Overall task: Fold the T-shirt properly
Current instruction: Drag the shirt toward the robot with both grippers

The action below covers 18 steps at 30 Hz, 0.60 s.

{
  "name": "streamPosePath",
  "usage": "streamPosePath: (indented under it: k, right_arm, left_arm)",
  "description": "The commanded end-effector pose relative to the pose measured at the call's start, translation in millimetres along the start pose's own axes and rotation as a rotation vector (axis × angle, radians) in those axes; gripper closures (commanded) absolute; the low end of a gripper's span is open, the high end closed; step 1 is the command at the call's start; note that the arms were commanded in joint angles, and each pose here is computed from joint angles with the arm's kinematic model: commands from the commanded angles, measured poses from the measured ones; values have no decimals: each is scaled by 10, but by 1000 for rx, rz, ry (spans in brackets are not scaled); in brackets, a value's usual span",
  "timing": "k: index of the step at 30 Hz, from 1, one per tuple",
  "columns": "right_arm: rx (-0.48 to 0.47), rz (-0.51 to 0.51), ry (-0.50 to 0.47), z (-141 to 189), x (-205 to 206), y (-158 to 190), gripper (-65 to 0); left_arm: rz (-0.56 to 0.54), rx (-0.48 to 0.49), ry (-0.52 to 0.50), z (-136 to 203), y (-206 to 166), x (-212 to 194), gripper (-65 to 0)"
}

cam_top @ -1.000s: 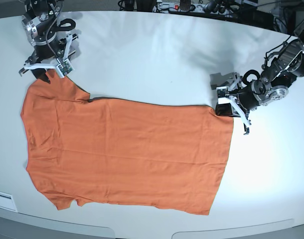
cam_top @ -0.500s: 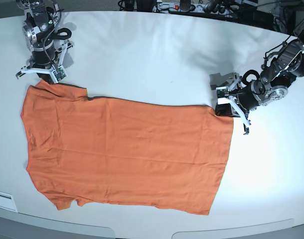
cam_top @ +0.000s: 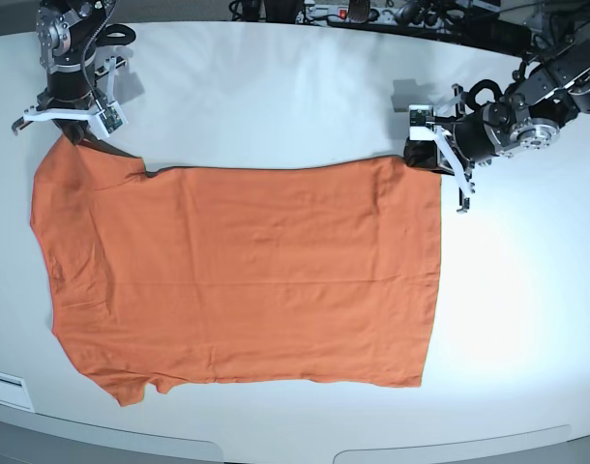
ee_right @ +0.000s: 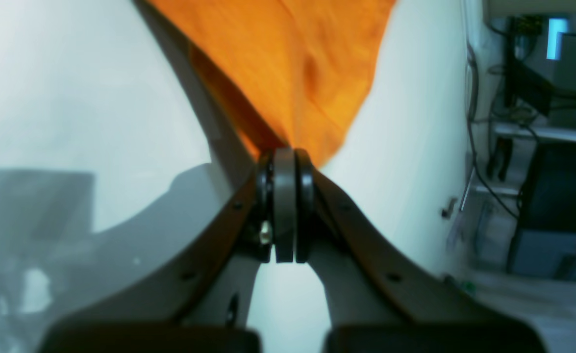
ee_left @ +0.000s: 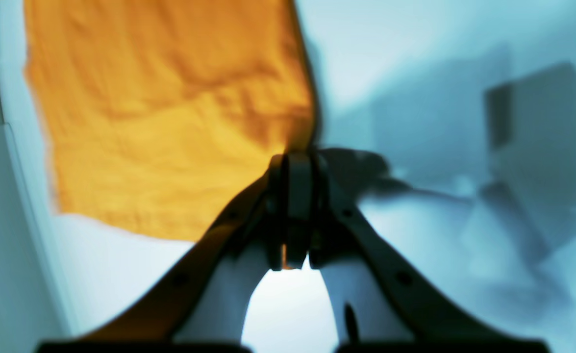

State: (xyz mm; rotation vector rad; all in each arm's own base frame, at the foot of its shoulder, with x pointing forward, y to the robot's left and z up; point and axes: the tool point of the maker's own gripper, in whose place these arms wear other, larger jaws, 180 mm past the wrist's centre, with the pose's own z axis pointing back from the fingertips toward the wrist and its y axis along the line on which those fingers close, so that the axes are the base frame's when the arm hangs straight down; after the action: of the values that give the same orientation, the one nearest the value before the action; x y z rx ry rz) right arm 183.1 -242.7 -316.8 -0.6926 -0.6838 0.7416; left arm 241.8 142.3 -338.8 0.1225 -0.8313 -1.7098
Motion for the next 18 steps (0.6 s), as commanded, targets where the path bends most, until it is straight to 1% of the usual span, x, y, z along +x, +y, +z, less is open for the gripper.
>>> streamPosePath:
  k: [1,7,10,14,18]
  right_arm:
    - [-20,12,-10,79,12,-68,0]
    - [53,25,71,302,-268,158,0]
    - [83,32,105,402,-402,260,0]
    - [131,46,187,570,-647,401,0]
    - [118,98,234,722,-819,410,0]
  left_arm:
    - [-22,31,15,98,99,-26,0]
    - [-92,11,49,257,-29,15,0]
    - [-101,-22,37,321,-151,70,0]
    - [-137,-65,63,429,-319,82,0]
    - [-175,-94,75,554,-438,138,0]
